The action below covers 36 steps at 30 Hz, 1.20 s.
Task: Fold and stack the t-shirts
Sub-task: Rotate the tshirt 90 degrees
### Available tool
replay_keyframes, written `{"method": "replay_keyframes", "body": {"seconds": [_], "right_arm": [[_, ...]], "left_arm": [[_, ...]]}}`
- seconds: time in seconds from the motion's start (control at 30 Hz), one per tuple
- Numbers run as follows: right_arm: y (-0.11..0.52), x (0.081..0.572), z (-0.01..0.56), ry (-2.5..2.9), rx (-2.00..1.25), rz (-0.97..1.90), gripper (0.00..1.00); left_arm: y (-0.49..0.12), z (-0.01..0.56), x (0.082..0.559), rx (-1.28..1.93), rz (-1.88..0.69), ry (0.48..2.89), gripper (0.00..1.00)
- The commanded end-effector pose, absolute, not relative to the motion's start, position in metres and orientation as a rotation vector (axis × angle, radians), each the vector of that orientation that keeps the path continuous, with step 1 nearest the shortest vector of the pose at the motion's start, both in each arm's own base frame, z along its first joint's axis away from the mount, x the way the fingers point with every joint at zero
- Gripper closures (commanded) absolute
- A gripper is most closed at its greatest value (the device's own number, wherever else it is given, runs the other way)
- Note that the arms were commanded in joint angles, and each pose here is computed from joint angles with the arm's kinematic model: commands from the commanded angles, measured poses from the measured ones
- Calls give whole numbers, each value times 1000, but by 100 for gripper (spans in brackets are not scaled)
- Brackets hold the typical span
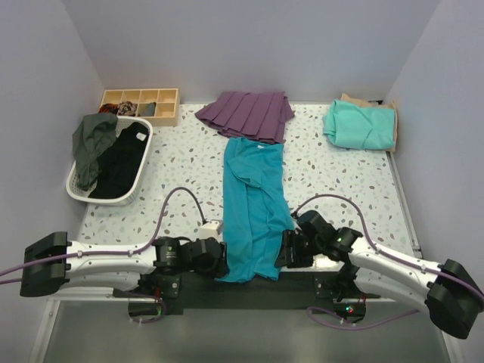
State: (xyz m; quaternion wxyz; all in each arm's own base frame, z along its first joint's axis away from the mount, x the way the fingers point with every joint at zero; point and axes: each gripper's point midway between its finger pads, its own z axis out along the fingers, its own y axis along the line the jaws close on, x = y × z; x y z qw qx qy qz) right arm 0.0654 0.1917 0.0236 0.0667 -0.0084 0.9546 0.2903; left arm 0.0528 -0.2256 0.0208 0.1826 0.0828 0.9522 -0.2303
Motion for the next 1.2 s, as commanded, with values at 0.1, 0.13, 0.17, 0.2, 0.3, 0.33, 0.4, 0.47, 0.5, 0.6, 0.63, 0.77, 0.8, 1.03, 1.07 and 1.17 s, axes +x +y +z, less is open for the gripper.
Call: {"method": "replay_keyframes", "body": {"seconds": [0.1,0.13,0.17,0.2,0.3,0.33,0.4,0.47,0.5,0.6,0.63,0.77,0.8,1.03,1.07,1.17], "right_arm": [[206,70,13,2865,-63,932,67],[206,70,14,2861,-70,929,75],[206,71,15,2855,-68,925,83],[206,73,18,2842,-67,925,96],[205,77,30,2795,-82,930,100],[205,79,39,2769,-93,938,100],[205,80,48,2751,-100,941,100],[202,82,64,2734,-118,922,100],[204,85,75,2715,-125,931,100],[198,76,79,2774,-154,902,100],[196,70,77,2809,-170,899,100],[185,54,77,2873,-194,880,100],[185,50,82,2870,-205,905,100],[164,25,81,2964,-266,866,100],[162,23,82,2973,-272,860,100],[158,19,76,3006,-282,837,92]], "left_arm": [[-229,15,55,254,-632,2681,44],[-231,16,55,258,-638,2678,44],[-234,18,55,262,-652,2671,44],[-235,19,56,273,-660,2664,44],[-243,30,58,290,-691,2637,55],[-245,33,59,294,-698,2630,67],[-251,45,62,310,-701,2613,80],[-260,66,65,323,-718,2592,94],[-262,74,66,340,-723,2581,96],[-270,95,66,345,-741,2583,100],[-271,97,64,347,-750,2591,100],[-266,107,55,339,-765,2637,100],[-266,108,53,327,-780,2649,100],[-252,115,35,311,-803,2739,100],[-253,117,32,324,-816,2748,100],[-250,107,21,388,-816,2803,93]]}}
